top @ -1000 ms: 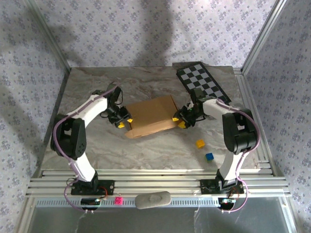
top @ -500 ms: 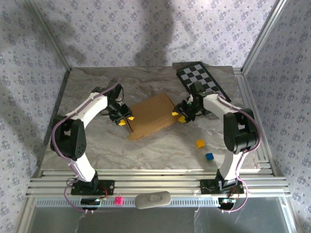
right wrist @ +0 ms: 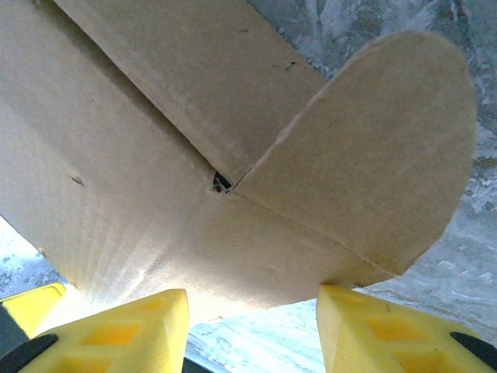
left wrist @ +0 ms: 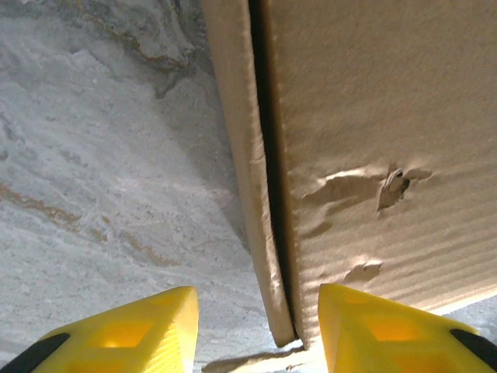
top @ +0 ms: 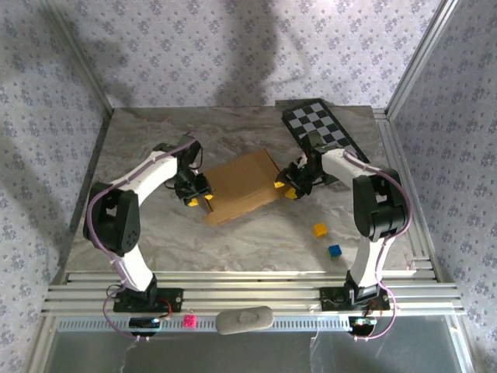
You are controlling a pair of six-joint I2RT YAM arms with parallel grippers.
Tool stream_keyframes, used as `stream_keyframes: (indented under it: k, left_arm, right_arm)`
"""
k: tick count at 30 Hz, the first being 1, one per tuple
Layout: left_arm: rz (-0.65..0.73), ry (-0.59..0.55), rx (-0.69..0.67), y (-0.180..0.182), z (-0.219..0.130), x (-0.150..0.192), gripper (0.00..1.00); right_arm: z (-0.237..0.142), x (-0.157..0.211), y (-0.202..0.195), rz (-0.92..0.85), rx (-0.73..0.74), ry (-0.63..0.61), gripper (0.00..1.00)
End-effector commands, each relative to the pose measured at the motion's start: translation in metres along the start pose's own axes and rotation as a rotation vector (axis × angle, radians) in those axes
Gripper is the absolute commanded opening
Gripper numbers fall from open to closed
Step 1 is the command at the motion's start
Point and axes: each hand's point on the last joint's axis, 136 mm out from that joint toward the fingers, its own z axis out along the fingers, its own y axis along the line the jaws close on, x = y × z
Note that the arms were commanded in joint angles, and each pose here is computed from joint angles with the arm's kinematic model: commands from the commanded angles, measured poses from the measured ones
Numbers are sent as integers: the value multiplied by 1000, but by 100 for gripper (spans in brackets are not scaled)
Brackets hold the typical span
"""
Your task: Fold the paper box
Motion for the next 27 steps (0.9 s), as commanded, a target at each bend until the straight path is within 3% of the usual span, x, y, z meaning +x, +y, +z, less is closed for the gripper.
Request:
stream_keyframes:
  k: [1,14,18,21,27]
  left_arm:
    - [-17,-5,-17,3,11,-4,41]
    - [-44,-3,-35,14,25,-4,23]
    - [-47,-22,-42,20,21,-1,24]
    - [-64,-41,-17,19,13,-4,33]
    - [-95,-65,44,10,-6,-10,35]
  right_arm:
    - [0,-2,-2,-2,23,5,48]
    - [-1,-3,-2,6,20,-1,48]
    - [-1,-4,-1,10,16,-2,48]
    - [-1,-4,-1,9,15,-1,47]
    - [-1,-4,-1,9,16,-1,47]
